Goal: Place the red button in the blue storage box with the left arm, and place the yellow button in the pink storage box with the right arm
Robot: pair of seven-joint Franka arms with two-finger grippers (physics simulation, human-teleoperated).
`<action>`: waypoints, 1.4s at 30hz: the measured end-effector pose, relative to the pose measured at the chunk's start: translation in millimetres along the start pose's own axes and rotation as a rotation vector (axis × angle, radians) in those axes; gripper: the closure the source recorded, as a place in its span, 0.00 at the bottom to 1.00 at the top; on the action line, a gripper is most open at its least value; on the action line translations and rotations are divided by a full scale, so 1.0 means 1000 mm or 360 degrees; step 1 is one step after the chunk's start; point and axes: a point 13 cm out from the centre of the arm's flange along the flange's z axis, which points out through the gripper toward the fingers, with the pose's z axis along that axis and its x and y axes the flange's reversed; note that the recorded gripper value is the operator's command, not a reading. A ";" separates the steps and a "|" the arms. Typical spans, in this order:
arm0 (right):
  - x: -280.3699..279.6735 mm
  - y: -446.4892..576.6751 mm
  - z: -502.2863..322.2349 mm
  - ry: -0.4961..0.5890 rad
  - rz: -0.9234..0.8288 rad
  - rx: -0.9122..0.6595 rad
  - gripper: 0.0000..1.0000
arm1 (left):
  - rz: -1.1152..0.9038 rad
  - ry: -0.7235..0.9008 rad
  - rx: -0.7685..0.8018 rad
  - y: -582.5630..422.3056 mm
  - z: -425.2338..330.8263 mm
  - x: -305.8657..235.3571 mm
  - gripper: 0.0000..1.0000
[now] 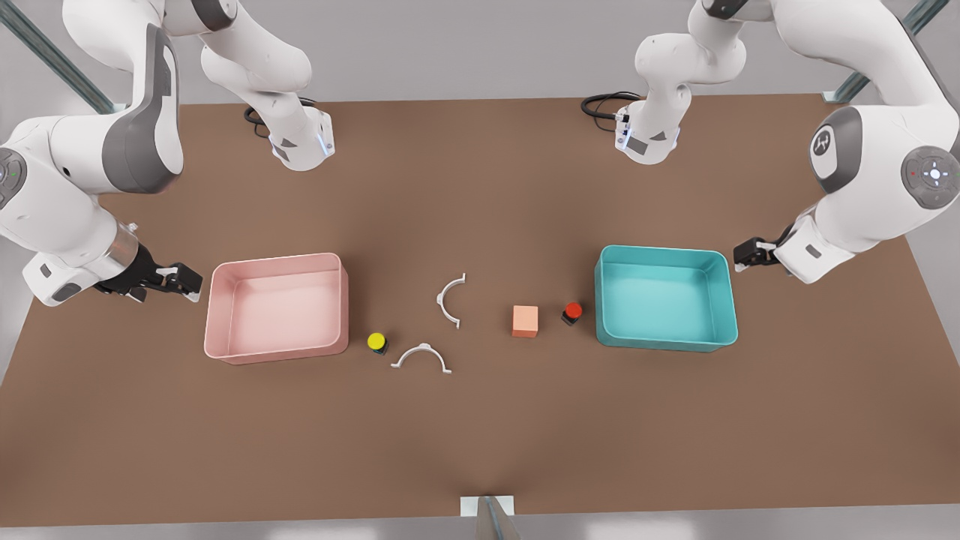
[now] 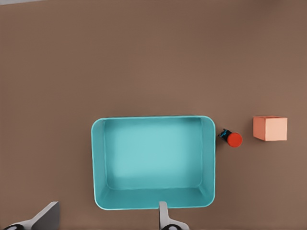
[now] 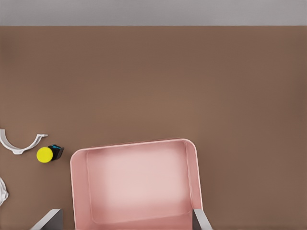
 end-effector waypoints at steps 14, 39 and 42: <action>-0.030 0.196 0.162 0.0077 -0.0482 -0.0066 0.00 | -0.0055 0.0055 -0.0062 -0.241 0.139 -0.045 0.00; 0.036 0.275 0.376 0.0148 -0.1047 -0.0171 0.00 | -0.1439 -0.0073 -0.0050 -0.269 0.346 -0.001 0.00; 0.039 0.277 0.401 0.0142 -0.1080 -0.0180 0.00 | -0.1519 -0.0060 -0.0067 -0.266 0.358 0.004 0.00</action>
